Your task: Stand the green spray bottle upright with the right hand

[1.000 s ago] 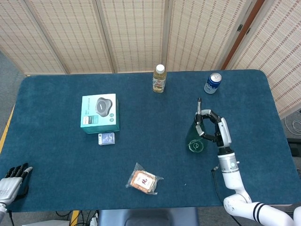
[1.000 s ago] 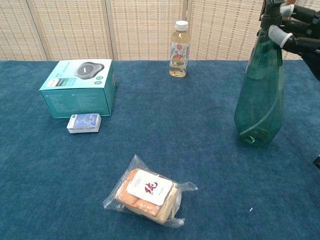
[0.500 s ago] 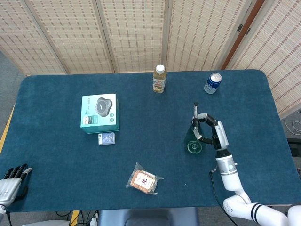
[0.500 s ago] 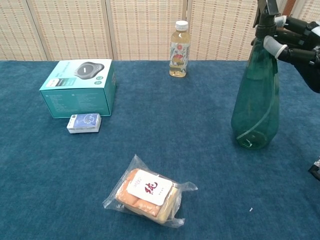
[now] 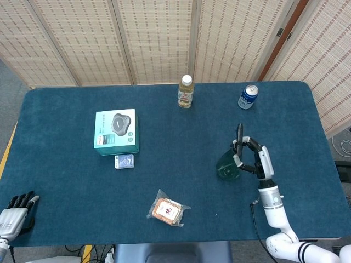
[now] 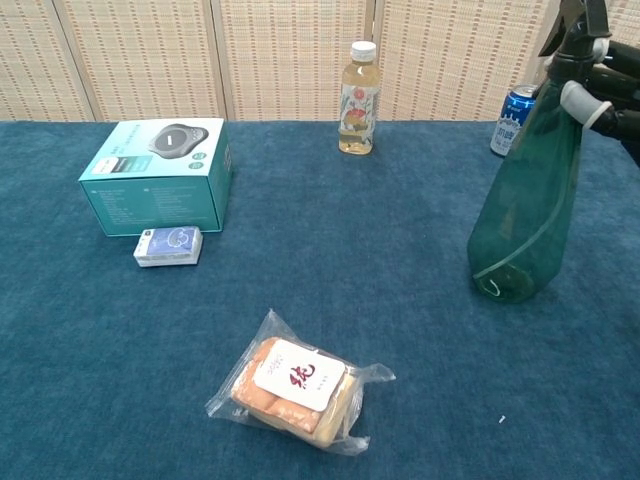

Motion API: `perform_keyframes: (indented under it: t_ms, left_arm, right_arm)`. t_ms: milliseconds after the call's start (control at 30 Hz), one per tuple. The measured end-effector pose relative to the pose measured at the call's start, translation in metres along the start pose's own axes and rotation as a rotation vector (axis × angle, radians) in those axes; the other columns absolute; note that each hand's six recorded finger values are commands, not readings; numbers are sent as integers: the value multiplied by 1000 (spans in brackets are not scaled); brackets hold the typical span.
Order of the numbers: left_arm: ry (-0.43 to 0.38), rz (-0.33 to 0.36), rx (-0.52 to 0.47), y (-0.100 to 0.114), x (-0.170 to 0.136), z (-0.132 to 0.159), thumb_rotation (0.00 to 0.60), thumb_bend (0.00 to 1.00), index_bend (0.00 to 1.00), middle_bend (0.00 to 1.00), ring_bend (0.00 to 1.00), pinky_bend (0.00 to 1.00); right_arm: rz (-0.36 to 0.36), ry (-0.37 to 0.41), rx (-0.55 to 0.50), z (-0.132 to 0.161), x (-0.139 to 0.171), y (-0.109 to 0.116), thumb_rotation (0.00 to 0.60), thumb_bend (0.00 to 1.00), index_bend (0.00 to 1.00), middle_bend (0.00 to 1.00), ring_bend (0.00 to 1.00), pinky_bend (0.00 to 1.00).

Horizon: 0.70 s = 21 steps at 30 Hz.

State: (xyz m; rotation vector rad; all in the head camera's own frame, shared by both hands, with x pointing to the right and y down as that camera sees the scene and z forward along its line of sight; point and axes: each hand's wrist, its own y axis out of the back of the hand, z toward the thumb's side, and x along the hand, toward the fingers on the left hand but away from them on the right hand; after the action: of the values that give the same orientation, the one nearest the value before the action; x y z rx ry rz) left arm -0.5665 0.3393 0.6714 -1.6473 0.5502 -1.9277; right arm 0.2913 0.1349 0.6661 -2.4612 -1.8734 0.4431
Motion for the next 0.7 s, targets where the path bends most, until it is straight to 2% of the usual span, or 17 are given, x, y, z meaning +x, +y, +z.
perform_keyframes:
  t_ms: [233, 400, 700]
  left_arm:
    - [-2, 0, 8, 1, -1, 4, 600, 531, 110, 0, 0, 0]
    - [-3, -11, 9, 1, 0, 6, 600, 531, 110, 0, 0, 0]
    - [-33, -4, 28, 6, 5, 19, 600, 531, 110, 0, 0, 0]
  right_arm:
    - [5, -1, -18, -2, 1, 3, 600, 271, 473, 500, 403, 434]
    - [-5, 5, 9, -1, 2, 5, 600, 244, 473, 468, 378, 432]
    - [-33, 14, 17, 0, 11, 15, 600, 181, 461, 403, 327, 381]
